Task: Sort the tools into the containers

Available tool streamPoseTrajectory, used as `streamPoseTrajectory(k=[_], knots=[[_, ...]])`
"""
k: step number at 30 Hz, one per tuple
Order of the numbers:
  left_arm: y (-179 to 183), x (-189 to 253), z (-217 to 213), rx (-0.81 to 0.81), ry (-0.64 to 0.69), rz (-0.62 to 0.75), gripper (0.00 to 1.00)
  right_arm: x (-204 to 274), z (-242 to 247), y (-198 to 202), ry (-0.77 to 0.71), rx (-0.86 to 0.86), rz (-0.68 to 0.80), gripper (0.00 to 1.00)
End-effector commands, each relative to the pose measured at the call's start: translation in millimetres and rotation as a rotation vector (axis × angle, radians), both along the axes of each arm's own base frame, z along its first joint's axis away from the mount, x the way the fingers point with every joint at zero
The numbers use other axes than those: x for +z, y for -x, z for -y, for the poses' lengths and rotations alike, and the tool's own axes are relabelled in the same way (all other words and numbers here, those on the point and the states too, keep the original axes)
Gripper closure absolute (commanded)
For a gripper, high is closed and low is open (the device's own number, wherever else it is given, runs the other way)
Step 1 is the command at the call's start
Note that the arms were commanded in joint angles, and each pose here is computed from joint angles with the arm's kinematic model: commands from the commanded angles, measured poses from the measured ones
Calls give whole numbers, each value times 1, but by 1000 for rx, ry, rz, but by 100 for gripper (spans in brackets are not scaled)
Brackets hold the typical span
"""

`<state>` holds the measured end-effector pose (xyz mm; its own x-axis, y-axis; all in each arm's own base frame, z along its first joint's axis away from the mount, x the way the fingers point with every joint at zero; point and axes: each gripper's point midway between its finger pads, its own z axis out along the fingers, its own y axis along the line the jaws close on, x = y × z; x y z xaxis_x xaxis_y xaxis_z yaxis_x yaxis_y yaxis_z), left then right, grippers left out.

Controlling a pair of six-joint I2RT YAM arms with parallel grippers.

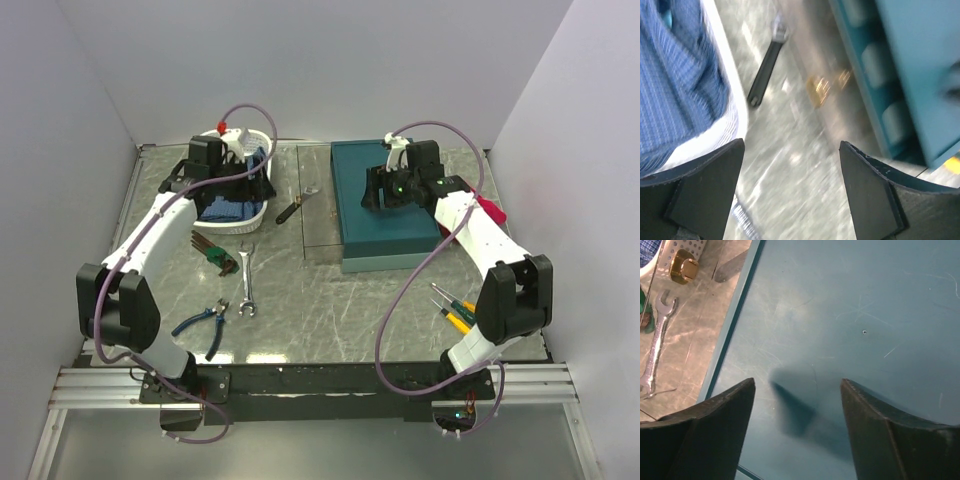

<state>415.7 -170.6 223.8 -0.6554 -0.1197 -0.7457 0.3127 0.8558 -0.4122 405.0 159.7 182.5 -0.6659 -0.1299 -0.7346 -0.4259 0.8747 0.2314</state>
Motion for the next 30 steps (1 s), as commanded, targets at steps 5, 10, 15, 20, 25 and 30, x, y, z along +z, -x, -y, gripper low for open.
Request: streamPoseTrajectory(k=[5,10,15,20,25,30], knots=[[86,-24,-40,-294,-341,17,18,-6,16,33,73,55,-41,13],[136,-47,-68,-414,-509,29,15,29,28,54,106,77,76,9],[171,-87,-119,-475,-692,-80,20,35,40,72,143,64,113,8],[207,-128,-163,-522,-768,-145,21,42,42,74,152,65,140,8],[214,-154,-168,-539,-738,-178,24,48,40,71,149,70,149,7],[227,-179,-167,-586,-720,-238,28,46,41,71,156,73,144,7]])
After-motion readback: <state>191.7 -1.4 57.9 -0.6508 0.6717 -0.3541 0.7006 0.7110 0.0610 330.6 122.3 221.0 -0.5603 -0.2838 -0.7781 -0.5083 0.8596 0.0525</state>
